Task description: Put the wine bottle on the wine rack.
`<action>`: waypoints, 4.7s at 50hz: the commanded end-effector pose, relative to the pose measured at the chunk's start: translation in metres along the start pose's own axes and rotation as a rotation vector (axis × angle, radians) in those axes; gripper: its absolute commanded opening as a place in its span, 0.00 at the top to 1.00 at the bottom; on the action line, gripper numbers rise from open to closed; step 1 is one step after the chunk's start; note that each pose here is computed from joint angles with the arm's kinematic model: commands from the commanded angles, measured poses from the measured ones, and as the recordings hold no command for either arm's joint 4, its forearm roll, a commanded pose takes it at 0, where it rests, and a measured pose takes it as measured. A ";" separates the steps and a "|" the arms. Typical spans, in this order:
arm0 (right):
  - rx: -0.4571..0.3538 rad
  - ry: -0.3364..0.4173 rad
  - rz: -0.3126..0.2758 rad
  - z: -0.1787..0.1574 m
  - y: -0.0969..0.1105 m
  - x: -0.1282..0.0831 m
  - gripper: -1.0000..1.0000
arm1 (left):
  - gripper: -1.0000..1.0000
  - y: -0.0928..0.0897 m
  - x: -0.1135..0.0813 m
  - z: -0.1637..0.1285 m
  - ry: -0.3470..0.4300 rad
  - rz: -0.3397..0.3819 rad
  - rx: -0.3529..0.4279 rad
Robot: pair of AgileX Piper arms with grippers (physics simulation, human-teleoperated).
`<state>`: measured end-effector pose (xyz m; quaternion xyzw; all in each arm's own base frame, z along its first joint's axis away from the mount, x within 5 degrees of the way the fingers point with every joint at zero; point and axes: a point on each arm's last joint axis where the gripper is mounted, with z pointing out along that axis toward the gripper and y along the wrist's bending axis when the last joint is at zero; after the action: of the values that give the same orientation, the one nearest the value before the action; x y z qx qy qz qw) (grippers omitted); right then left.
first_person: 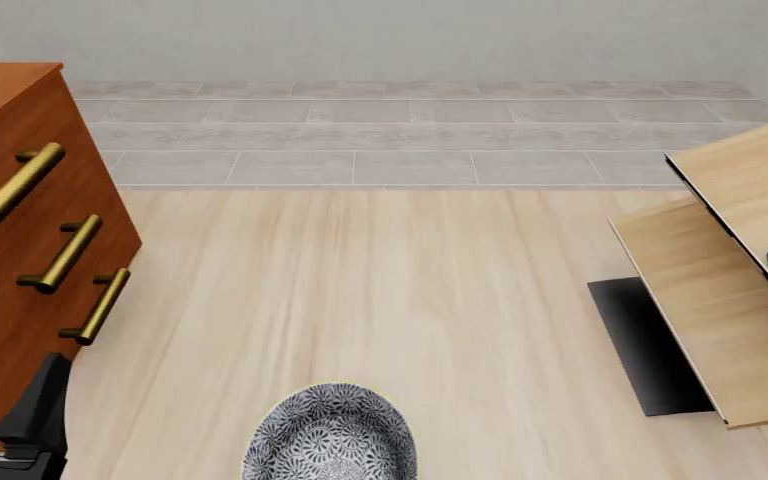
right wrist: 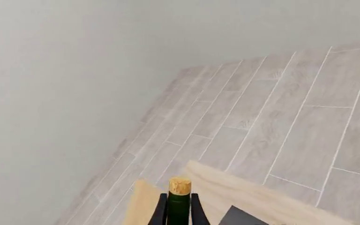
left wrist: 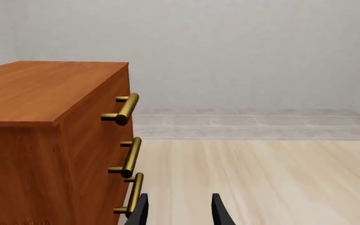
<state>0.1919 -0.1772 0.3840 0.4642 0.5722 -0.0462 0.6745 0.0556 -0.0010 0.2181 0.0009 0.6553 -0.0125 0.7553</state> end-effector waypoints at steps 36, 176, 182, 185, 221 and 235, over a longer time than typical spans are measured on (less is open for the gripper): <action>0.067 0.162 -0.308 0.024 -0.032 0.050 1.00 | 0.00 0.001 0.000 0.000 0.001 0.003 -0.013; -0.579 0.168 -0.297 -0.179 0.049 0.025 0.00 | 0.00 -0.001 -0.002 0.000 -0.025 0.023 0.026; -0.610 0.170 -0.310 -0.185 0.046 0.028 0.00 | 0.00 -0.001 -0.003 0.000 -0.029 0.022 0.024; -0.626 0.180 -0.308 -0.188 0.044 0.031 0.00 | 0.00 -0.001 -0.003 0.000 -0.028 0.021 0.025; -0.865 0.156 -0.387 -0.244 -0.009 0.040 0.00 | 0.00 -0.001 -0.010 0.000 -0.075 -0.002 0.021; -0.954 0.059 -0.449 -0.269 -0.036 0.026 0.00 | 0.00 -0.002 -0.027 -0.002 -0.111 -0.001 0.030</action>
<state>0.0099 0.0011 0.3672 0.0126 0.6543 0.0999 0.7495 0.0524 -0.0022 0.2344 0.0098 0.6219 -0.0201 0.7828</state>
